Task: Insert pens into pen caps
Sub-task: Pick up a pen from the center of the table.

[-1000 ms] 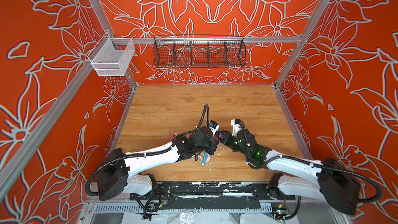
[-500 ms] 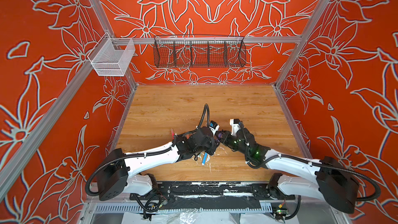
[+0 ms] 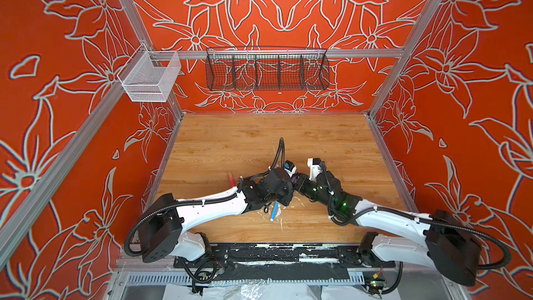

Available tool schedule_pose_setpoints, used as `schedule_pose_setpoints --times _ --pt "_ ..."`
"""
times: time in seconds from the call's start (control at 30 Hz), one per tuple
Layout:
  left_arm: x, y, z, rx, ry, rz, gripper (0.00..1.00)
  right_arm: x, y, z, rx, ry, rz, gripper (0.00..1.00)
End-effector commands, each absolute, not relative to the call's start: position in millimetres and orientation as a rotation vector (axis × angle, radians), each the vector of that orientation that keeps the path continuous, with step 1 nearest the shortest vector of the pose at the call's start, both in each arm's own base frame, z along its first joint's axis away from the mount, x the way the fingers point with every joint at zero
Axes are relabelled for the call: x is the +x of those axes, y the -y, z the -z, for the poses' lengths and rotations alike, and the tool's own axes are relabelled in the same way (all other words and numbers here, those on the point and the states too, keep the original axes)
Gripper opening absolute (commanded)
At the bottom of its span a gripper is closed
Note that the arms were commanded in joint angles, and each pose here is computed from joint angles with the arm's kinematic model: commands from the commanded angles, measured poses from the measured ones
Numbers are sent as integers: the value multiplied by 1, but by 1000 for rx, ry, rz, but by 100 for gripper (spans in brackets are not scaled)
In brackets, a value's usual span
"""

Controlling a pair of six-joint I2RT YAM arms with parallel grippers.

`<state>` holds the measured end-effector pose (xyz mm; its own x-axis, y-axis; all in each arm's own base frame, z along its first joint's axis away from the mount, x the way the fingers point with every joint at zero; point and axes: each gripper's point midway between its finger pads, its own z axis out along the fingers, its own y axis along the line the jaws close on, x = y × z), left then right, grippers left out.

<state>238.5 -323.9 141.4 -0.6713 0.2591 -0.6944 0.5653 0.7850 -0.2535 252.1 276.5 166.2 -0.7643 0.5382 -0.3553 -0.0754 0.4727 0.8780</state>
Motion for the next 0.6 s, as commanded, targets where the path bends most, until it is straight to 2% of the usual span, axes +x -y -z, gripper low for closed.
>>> schedule_pose_setpoints --times 0.0,0.03,0.17,0.37,0.57 --pt "245 322 -163 551 -2258 605 0 248 -273 -173 392 -2137 -1267 90" --pt "247 315 -164 520 -2259 581 0 246 -270 -172 398 -2168 -1228 97" --pt "255 272 -164 361 -2284 528 0 221 -276 -183 290 -2307 -1083 98" --pt "278 194 -166 -12 -2344 572 0 190 -291 -204 91 -2289 -1115 98" --pt "276 195 -182 -11 -2356 617 0 193 -291 -214 27 -2243 -1079 97"
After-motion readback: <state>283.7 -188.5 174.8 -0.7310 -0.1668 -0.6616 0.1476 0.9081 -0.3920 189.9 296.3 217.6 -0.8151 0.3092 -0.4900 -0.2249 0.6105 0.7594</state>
